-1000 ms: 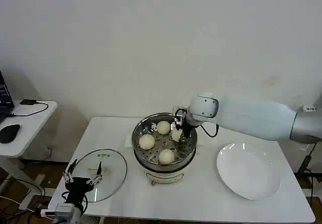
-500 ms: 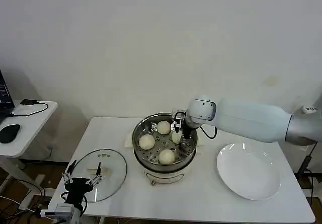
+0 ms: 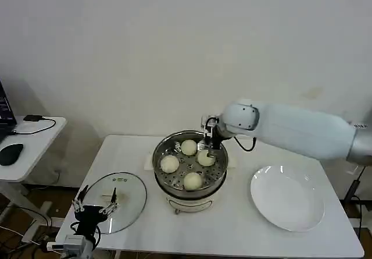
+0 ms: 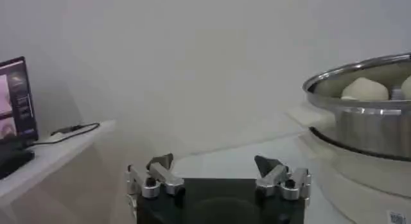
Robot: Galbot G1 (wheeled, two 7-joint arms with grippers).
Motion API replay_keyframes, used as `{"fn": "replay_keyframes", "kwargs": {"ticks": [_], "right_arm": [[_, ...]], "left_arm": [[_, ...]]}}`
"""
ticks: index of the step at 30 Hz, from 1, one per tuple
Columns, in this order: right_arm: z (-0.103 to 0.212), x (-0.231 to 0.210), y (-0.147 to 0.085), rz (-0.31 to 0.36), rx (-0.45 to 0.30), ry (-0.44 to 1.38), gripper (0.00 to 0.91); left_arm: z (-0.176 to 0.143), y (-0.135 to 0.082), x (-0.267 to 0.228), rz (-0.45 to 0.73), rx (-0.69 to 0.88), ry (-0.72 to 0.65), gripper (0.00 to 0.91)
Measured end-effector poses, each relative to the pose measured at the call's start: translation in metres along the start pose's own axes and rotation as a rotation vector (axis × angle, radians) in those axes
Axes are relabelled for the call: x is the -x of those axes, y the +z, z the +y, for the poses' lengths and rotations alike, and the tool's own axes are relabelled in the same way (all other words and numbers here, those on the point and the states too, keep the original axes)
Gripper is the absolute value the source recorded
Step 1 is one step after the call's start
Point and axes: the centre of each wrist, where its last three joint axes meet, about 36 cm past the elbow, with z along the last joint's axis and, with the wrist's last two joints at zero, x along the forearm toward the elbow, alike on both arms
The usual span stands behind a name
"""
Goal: Take steamed baozi put them in steamer then cover it.
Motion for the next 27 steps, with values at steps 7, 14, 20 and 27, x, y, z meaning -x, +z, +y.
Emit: {"fn": "replay_keyframes", "kwargs": {"ticks": [7, 14, 20, 27], "right_arm": [[0.018, -0.039, 0.012, -0.110, 0.023, 0.108, 0.907], [0.048, -0.063, 0.049, -0.259, 0.093, 0.281, 0.907], [0.082, -0.066, 0.077, -0.454, 0.172, 0.438, 0.907], [0.121, -0.061, 0.100, -0.684, 0.276, 0.609, 0.907]], "left_arm": [[0.000, 0.008, 0.000, 0.024, -0.001, -0.011, 0.907], [0.000, 0.012, 0.000, 0.050, 0.001, -0.013, 0.907], [-0.002, 0.018, -0.001, 0.066, 0.015, -0.010, 0.907], [-0.003, 0.028, -0.002, 0.068, 0.042, -0.017, 0.907]]}}
